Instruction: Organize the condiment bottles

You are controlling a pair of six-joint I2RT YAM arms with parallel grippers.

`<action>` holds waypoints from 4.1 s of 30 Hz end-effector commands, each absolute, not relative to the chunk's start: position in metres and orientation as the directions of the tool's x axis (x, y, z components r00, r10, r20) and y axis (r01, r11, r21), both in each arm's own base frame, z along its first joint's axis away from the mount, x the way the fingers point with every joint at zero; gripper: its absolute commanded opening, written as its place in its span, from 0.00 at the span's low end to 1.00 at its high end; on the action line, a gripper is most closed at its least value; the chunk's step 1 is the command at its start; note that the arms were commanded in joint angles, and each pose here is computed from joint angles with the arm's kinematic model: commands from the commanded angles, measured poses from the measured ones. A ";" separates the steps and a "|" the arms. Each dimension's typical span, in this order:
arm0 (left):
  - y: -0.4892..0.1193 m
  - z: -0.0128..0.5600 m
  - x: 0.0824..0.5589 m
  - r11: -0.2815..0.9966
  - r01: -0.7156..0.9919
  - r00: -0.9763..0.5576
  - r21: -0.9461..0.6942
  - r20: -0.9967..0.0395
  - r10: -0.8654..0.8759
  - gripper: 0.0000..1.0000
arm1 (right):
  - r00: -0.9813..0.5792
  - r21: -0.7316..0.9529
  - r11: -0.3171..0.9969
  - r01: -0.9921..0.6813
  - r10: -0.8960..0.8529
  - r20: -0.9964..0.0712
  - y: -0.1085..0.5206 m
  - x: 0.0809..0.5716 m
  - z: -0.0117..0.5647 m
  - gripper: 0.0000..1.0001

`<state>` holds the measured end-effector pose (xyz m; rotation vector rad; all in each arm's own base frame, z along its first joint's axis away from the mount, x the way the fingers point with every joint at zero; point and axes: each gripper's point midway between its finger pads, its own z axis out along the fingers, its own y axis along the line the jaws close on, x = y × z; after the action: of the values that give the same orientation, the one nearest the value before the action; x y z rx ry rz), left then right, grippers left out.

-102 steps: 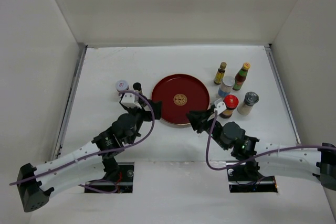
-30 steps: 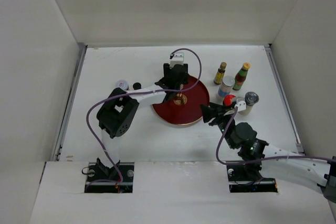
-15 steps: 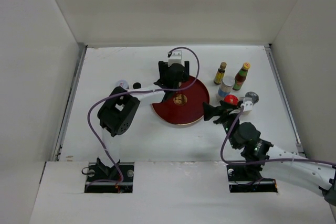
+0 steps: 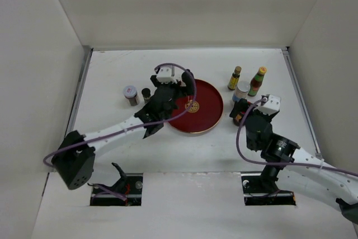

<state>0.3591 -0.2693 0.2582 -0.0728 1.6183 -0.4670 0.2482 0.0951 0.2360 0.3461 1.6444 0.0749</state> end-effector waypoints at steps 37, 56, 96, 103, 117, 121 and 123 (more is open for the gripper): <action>-0.225 0.200 0.261 0.807 0.342 -0.182 -0.481 -0.877 -0.445 0.98 | -0.401 0.161 0.954 0.253 0.255 -0.880 0.075 0.306 0.142 0.52; -0.199 0.192 0.275 0.822 0.289 -0.157 -0.491 -0.871 -0.466 0.98 | -0.230 0.329 0.934 -0.135 0.294 -0.928 0.214 0.369 0.269 0.51; -0.191 0.188 0.274 0.815 0.289 -0.157 -0.502 -0.865 -0.477 0.98 | -0.206 0.242 0.955 0.172 0.275 -0.939 0.095 0.391 0.257 1.00; -0.193 0.187 0.276 0.814 0.286 -0.159 -0.506 -0.863 -0.480 0.98 | -0.337 0.146 0.960 0.241 0.224 -0.914 0.072 0.393 0.201 1.00; -0.190 0.183 0.280 0.820 0.274 -0.162 -0.502 -0.865 -0.475 0.98 | -0.439 0.114 0.960 0.256 0.220 -0.871 0.070 0.412 0.156 0.69; -0.190 0.183 0.279 0.819 0.277 -0.163 -0.503 -0.864 -0.476 0.98 | -0.346 0.148 0.949 0.279 0.243 -0.906 0.062 0.406 0.192 0.49; -0.189 0.183 0.279 0.820 0.273 -0.159 -0.504 -0.864 -0.478 0.98 | -0.274 0.169 0.951 0.258 0.240 -0.931 0.069 0.398 0.224 0.49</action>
<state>0.2779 -0.1866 0.1642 -0.1419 1.6672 -0.6118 0.3962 0.0641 0.1453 0.3297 2.0865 -0.0887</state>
